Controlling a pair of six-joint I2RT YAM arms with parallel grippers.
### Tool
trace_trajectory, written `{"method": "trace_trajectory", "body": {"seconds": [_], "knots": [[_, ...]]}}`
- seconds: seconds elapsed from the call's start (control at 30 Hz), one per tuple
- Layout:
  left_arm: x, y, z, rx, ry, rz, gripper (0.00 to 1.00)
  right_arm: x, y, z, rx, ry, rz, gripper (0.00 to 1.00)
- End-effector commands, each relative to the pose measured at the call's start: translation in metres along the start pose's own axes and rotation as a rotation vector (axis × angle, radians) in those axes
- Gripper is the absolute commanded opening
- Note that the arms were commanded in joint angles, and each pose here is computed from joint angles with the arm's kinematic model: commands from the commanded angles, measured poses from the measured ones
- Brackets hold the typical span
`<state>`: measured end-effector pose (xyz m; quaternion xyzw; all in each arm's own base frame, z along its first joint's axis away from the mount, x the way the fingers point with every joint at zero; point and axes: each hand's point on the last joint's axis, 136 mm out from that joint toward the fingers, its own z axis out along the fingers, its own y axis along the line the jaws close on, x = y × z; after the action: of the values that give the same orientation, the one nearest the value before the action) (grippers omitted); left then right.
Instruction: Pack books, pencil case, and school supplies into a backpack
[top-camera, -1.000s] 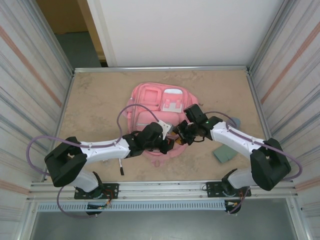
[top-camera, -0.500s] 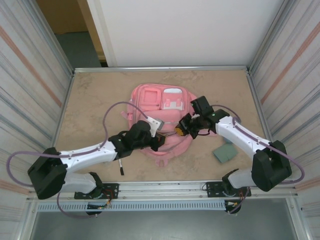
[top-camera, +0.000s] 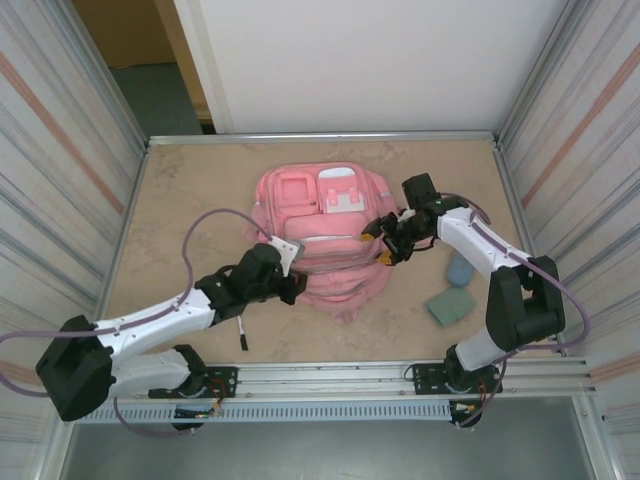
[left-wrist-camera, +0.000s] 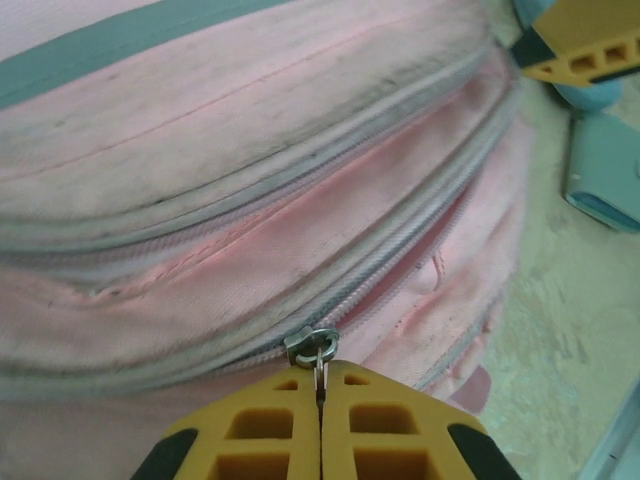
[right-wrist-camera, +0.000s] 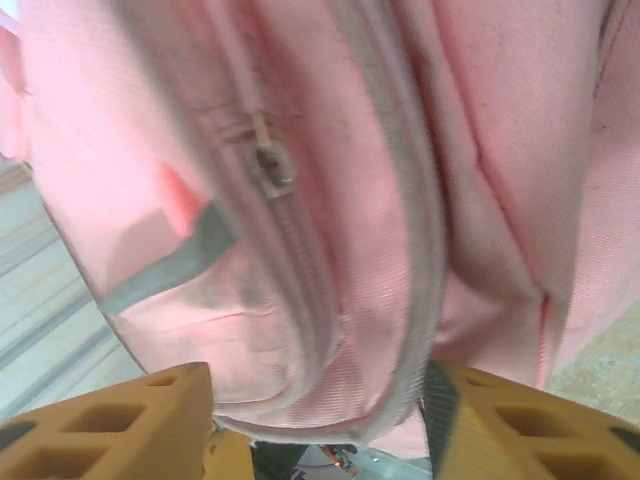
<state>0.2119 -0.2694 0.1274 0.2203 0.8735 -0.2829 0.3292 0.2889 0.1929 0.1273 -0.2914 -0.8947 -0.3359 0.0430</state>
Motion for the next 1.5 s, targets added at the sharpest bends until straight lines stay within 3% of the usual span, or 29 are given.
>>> {"method": "trace_trajectory", "body": {"seconds": [0.0,0.07,0.13,0.27,0.3,0.43,0.5,0.67,0.7,0.77,0.83,0.93,1.13,1.23,1.33,1.47], "knots": [[-0.029,-0.04,0.005,0.063,-0.059,0.045,0.0,0.016,-0.002,-0.018,-0.014,-0.033,0.092,0.71],[-0.034,-0.059,0.016,0.095,-0.048,0.056,0.0,0.029,-0.004,-0.025,-0.015,-0.065,0.117,0.88],[-0.044,-0.074,0.025,0.133,-0.046,0.046,0.0,0.036,-0.012,-0.03,0.029,-0.101,0.11,0.87],[-0.059,-0.097,0.039,0.209,-0.059,0.036,0.0,0.034,-0.041,-0.026,0.091,-0.161,0.174,0.75],[-0.061,-0.101,0.04,0.225,-0.062,0.032,0.0,0.035,-0.043,-0.022,0.081,-0.154,0.19,0.76],[-0.062,-0.119,0.044,0.279,-0.053,0.046,0.0,0.043,-0.026,-0.003,0.025,-0.109,0.151,0.63],[-0.057,-0.126,0.046,0.295,-0.05,0.067,0.0,0.043,-0.02,0.005,0.04,-0.091,0.123,0.48],[-0.048,-0.132,0.044,0.314,-0.038,0.072,0.0,0.044,-0.021,0.026,0.081,-0.071,0.105,0.46],[-0.047,-0.131,0.043,0.312,-0.041,0.071,0.0,0.043,-0.021,0.028,0.083,-0.069,0.103,0.35],[-0.047,-0.121,0.039,0.272,-0.053,0.077,0.0,0.044,-0.022,0.031,0.087,-0.056,0.106,0.13],[-0.045,-0.105,0.033,0.213,-0.044,0.093,0.0,0.042,-0.021,0.028,0.086,-0.066,0.103,0.0],[-0.038,-0.062,0.02,0.085,-0.041,0.086,0.0,0.039,-0.015,0.021,0.076,-0.056,0.079,0.0],[-0.026,0.049,-0.009,-0.046,-0.086,-0.263,0.0,0.044,0.008,0.009,0.035,0.0,-0.005,0.0],[-0.015,0.095,-0.019,-0.138,-0.115,-0.351,0.0,0.043,0.014,0.006,0.033,0.014,-0.048,0.0],[-0.014,0.127,-0.026,-0.172,-0.125,-0.489,0.0,0.045,0.02,0.008,0.017,0.029,-0.071,0.0],[-0.024,0.133,-0.019,-0.137,-0.112,-0.521,0.0,0.049,0.024,0.014,0.017,0.067,-0.088,0.0]]}}
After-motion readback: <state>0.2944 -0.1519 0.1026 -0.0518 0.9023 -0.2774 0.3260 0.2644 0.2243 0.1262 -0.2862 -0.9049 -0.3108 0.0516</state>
